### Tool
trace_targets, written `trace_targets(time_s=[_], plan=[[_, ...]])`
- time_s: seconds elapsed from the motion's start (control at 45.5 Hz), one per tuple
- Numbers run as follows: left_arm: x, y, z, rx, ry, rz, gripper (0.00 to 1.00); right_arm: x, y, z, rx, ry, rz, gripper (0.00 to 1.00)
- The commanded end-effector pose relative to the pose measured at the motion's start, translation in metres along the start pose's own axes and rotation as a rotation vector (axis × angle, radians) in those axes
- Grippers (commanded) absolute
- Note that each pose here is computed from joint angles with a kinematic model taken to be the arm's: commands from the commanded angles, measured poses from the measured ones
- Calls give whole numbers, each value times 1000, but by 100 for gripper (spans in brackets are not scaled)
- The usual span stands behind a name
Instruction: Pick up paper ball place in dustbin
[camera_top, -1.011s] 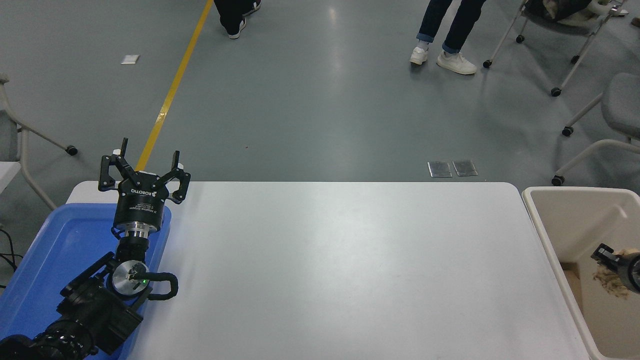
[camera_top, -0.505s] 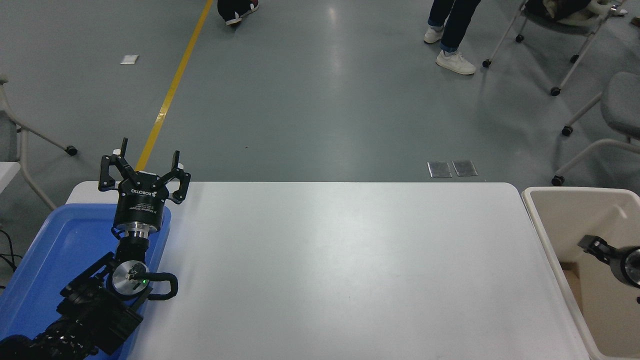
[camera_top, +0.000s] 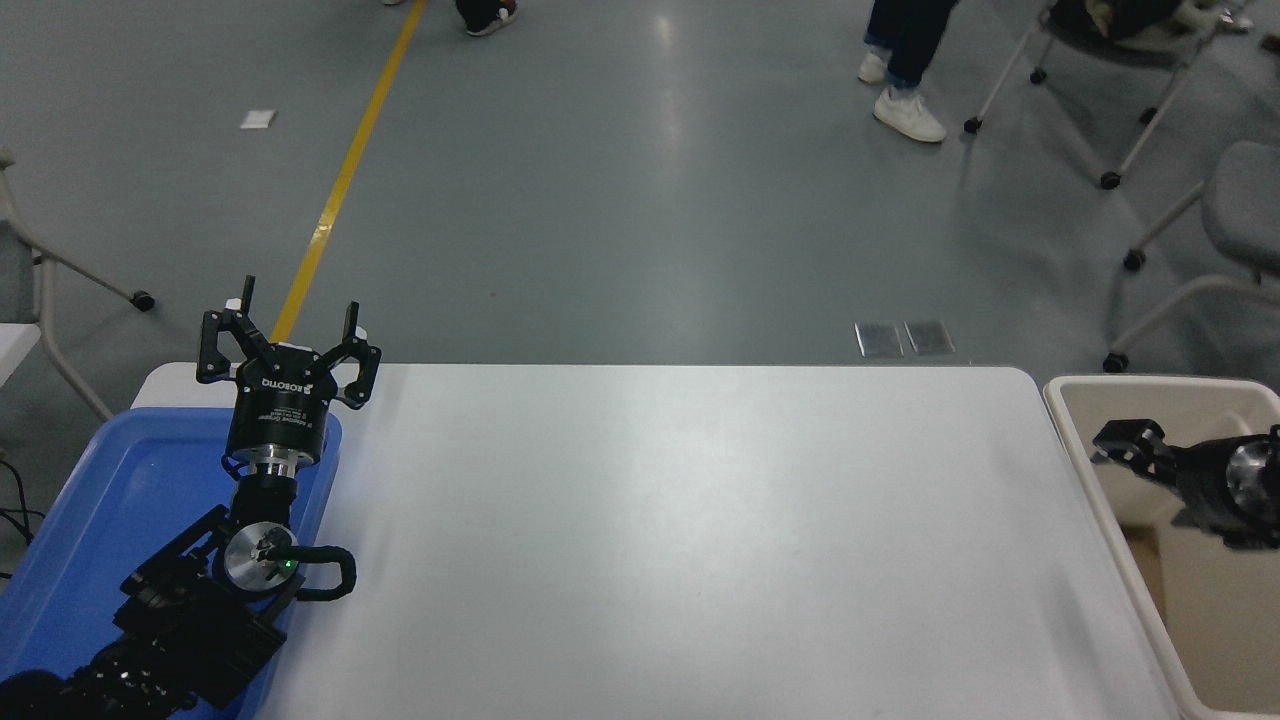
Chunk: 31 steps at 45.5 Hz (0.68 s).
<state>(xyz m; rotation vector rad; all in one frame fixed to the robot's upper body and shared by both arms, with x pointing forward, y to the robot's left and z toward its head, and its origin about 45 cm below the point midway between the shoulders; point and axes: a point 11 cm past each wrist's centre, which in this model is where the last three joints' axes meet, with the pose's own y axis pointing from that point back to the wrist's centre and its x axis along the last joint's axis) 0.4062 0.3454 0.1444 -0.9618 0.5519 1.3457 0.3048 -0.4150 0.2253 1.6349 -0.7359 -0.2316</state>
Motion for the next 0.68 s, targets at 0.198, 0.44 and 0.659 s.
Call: trace_targets(time_s=[0.198, 0.44, 0.659], plan=[[0, 0, 0, 0, 1, -1, 99, -21, 182, -98, 112, 337, -206, 100], [0, 0, 0, 1, 0, -1, 99, -24, 272, -173, 239, 469, 29, 100], [0, 0, 0, 1, 0, -1, 99, -28, 275, -181, 255, 493, 30, 100]])
